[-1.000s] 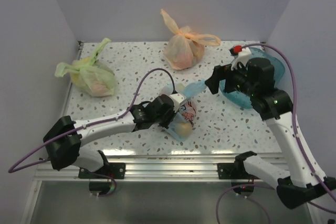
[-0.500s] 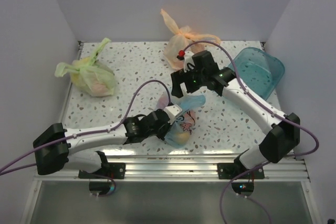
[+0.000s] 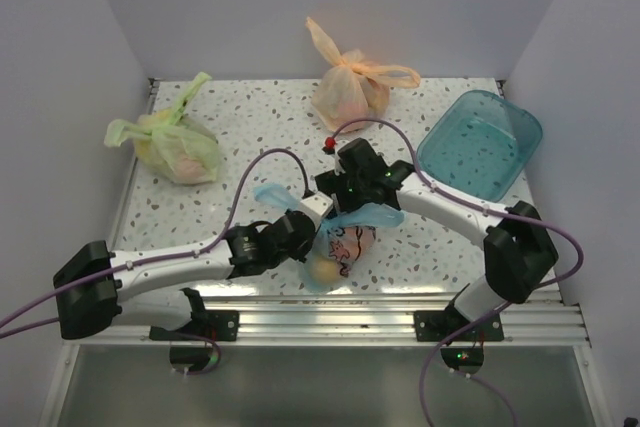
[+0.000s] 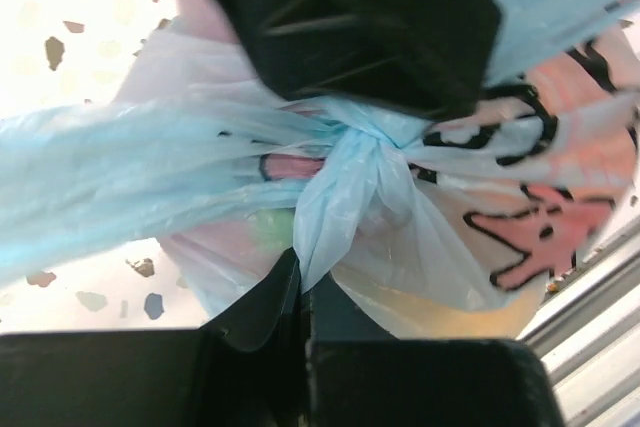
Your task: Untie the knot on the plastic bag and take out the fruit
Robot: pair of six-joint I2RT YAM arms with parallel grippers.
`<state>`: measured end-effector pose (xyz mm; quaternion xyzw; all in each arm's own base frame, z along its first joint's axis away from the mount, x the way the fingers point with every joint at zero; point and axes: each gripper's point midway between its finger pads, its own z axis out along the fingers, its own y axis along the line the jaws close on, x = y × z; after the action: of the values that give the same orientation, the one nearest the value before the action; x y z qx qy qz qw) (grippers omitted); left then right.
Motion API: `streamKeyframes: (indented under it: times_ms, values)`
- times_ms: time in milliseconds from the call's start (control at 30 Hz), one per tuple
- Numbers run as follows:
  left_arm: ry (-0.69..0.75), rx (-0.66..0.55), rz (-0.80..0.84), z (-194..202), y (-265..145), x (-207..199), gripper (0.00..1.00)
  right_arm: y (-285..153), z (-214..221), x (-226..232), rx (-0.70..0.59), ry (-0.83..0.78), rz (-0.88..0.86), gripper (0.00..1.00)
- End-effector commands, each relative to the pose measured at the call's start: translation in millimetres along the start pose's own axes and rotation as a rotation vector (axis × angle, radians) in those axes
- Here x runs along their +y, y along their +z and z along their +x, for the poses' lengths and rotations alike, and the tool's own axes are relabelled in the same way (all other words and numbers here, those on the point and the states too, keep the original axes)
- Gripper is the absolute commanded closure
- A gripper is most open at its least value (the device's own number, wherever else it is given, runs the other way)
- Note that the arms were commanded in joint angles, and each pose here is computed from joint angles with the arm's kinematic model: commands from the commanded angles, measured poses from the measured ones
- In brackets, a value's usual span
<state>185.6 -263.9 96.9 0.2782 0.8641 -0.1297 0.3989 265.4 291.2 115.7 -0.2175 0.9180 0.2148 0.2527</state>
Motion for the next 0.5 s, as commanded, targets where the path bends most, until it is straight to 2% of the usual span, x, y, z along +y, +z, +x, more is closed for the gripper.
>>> streamKeyframes:
  times_ms: [0,133,267,367,467]
  values:
    - [-0.037,-0.024,-0.140,-7.2,-6.4,27.0,0.99,-14.0,-2.5,-14.2,-0.063,0.040,0.076,0.23]
    - [-0.082,-0.016,-0.183,-8.1,-5.0,45.3,0.99,-21.0,6.4,-21.1,-0.070,0.048,0.103,0.31]
    - [-0.095,-0.014,-0.199,-7.8,-5.8,53.3,1.00,-33.2,3.0,-25.3,-0.117,0.071,0.125,0.34]
    - [-0.093,-0.019,-0.199,-9.1,-7.2,54.9,1.00,-42.6,-4.0,-25.1,-0.156,0.079,0.130,0.44]
    - [-0.077,-0.027,-0.200,-13.3,-8.3,57.4,1.00,-45.5,-6.3,-21.2,-0.161,0.053,0.110,0.49]
